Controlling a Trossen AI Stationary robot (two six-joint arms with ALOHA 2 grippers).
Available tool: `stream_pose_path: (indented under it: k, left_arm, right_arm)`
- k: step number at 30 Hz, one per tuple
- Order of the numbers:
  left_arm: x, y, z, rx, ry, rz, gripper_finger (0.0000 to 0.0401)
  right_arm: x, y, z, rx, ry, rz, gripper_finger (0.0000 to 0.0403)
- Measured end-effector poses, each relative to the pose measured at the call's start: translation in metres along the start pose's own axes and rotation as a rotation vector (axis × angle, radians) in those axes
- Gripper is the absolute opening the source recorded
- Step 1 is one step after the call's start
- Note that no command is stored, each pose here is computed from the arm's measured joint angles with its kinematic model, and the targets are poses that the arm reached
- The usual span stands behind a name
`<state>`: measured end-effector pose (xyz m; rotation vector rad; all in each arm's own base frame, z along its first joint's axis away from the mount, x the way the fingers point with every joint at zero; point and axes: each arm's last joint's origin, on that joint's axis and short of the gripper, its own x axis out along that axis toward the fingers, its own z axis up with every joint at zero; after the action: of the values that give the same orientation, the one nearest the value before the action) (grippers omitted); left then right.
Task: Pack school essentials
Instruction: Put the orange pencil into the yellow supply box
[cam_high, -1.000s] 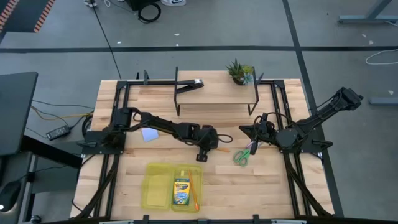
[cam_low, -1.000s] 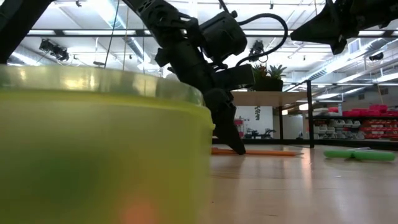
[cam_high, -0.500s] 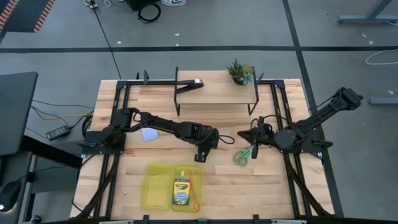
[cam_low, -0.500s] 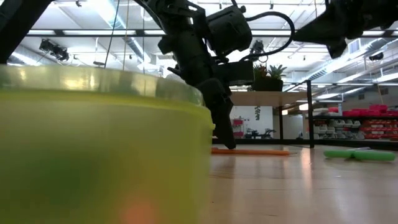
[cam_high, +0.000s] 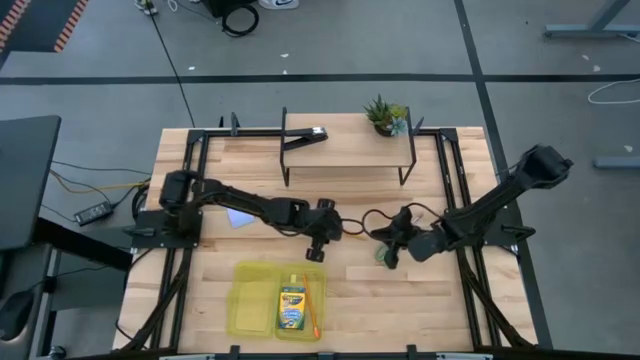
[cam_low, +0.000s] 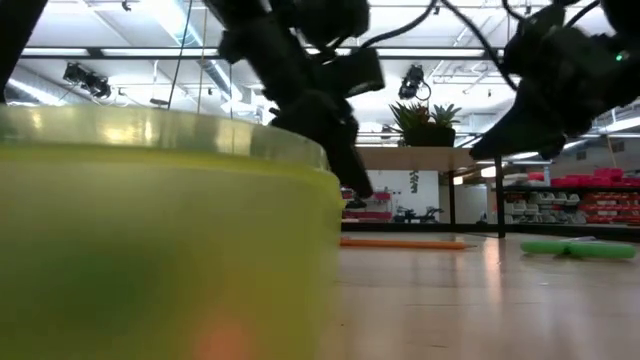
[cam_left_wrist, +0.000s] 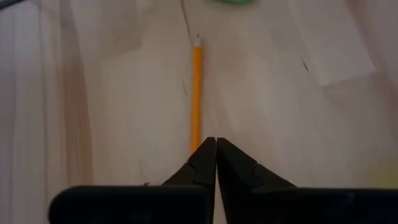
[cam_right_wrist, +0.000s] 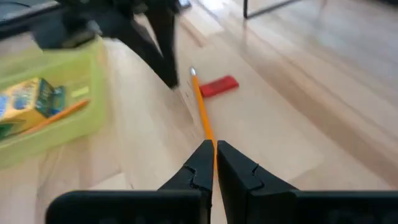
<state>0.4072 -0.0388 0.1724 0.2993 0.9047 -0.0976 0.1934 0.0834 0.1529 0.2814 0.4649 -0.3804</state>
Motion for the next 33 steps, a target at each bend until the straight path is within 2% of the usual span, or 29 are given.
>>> stream_pose_path:
  k: [5, 13, 17, 21, 23, 25, 27, 29, 31, 33]
  left_arm:
    - [-0.016, -0.006, -0.018, -0.021, -0.051, -0.001, 0.0019]
    - [-0.043, -0.013, -0.058, -0.096, -0.124, -0.016, 0.0035]
    - [-0.060, -0.016, -0.077, -0.139, -0.185, -0.016, 0.0033]
    - [-0.075, -0.018, -0.096, -0.182, -0.233, -0.011, 0.0034]
    - [-0.081, -0.017, -0.098, -0.204, -0.304, -0.004, 0.0037]
    - [-0.089, -0.019, -0.110, -0.222, -0.279, -0.010, 0.0040]
    - [-0.095, -0.018, -0.109, -0.232, -0.345, -0.002, 0.0040]
    - [-0.102, -0.018, -0.119, -0.236, -0.323, 0.002, 0.0039]
    - [-0.106, -0.016, -0.113, -0.239, -0.367, 0.014, 0.0036]
    - [-0.114, -0.015, -0.117, -0.242, -0.356, 0.017, 0.0032]
  right_arm:
    - [0.019, 0.006, 0.000, 0.031, 0.033, -0.055, 0.0062]
    - [0.051, 0.025, 0.013, -0.045, 0.071, -0.104, 0.0149]
    - [0.067, 0.026, 0.020, -0.074, 0.136, -0.106, 0.0176]
    - [0.085, 0.018, 0.029, -0.074, 0.220, -0.095, 0.0181]
    - [0.092, 0.014, 0.032, -0.087, 0.259, -0.088, 0.0179]
    - [0.097, 0.012, 0.038, -0.088, 0.282, -0.067, 0.0175]
    - [0.098, 0.012, 0.041, -0.121, 0.315, -0.066, 0.0171]
    - [0.102, 0.015, 0.048, -0.147, 0.305, -0.048, 0.0167]
    - [0.096, 0.017, 0.054, -0.186, 0.330, -0.054, 0.0165]
    - [0.094, 0.026, 0.069, -0.181, 0.290, -0.022, 0.0163]
